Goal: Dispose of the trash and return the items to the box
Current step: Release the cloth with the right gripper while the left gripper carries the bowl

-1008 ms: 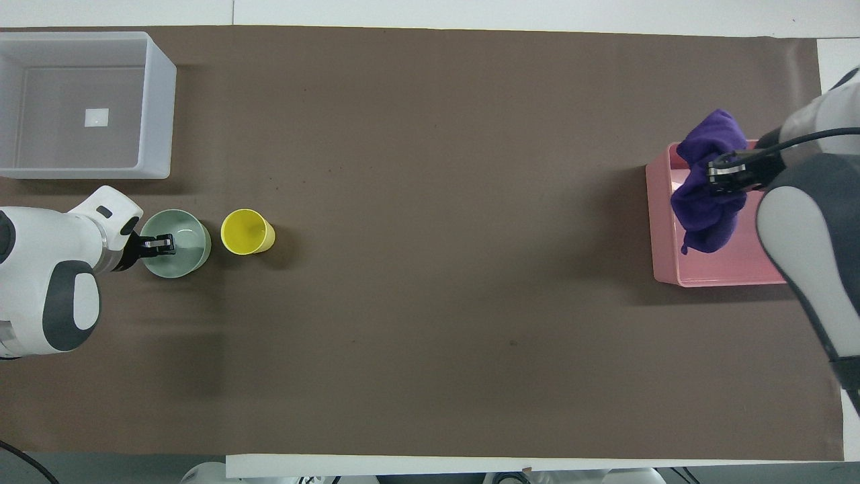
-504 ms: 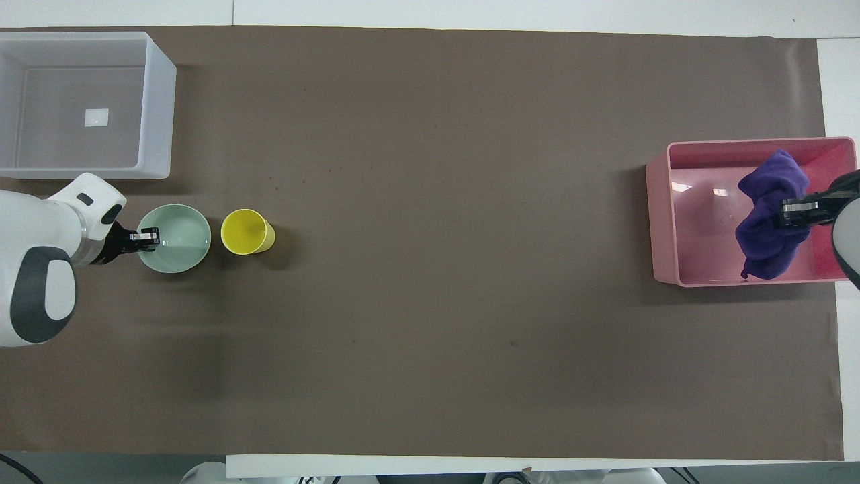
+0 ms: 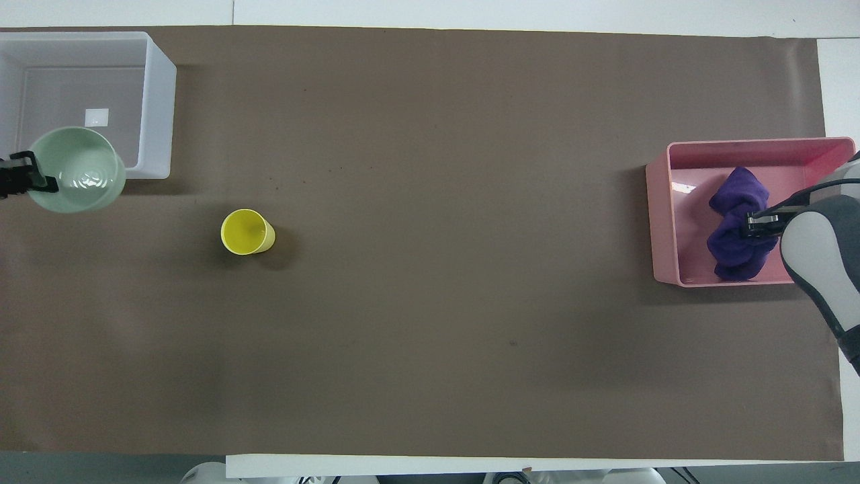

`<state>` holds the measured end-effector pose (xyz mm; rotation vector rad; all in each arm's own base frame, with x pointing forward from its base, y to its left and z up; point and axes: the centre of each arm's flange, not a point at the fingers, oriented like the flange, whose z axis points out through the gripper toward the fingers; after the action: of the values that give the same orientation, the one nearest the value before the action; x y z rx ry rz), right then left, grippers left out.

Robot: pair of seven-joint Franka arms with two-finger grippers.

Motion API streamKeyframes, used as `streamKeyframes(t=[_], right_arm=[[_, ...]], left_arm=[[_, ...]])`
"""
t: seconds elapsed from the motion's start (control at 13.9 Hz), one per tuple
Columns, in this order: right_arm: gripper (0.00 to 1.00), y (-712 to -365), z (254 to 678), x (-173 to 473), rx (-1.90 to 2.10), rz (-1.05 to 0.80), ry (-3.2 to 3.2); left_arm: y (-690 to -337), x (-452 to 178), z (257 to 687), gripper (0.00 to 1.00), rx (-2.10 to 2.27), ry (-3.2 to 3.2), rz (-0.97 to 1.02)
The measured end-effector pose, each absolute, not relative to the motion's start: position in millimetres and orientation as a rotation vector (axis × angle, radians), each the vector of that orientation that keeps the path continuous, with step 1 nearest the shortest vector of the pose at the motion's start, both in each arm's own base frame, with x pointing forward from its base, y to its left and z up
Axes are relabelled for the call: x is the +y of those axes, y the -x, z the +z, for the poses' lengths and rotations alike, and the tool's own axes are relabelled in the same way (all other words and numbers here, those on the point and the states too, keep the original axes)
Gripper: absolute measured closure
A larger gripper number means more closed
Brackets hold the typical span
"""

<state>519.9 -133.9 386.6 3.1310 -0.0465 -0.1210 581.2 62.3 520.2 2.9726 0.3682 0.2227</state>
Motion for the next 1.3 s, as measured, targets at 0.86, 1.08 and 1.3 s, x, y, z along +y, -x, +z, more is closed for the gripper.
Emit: streamKeyframes(t=[0.86, 1.08, 1.3], right_arm=[[0.0, -538, 515, -33, -0.117, -0.225, -3.105], [0.0, -530, 552, -33, -0.085, -0.27, -3.105], [0.0, -509, 591, -35, 0.056, -0.31, -3.112]], left_arm=[[-706, 106, 333, 0.78, 0.429, -3.036, 0.377], [-707, 100, 372, 0.37, 0.394, -3.051, 0.372], [-678, 62, 438, 0.03, 0.301, -3.064, 0.182]])
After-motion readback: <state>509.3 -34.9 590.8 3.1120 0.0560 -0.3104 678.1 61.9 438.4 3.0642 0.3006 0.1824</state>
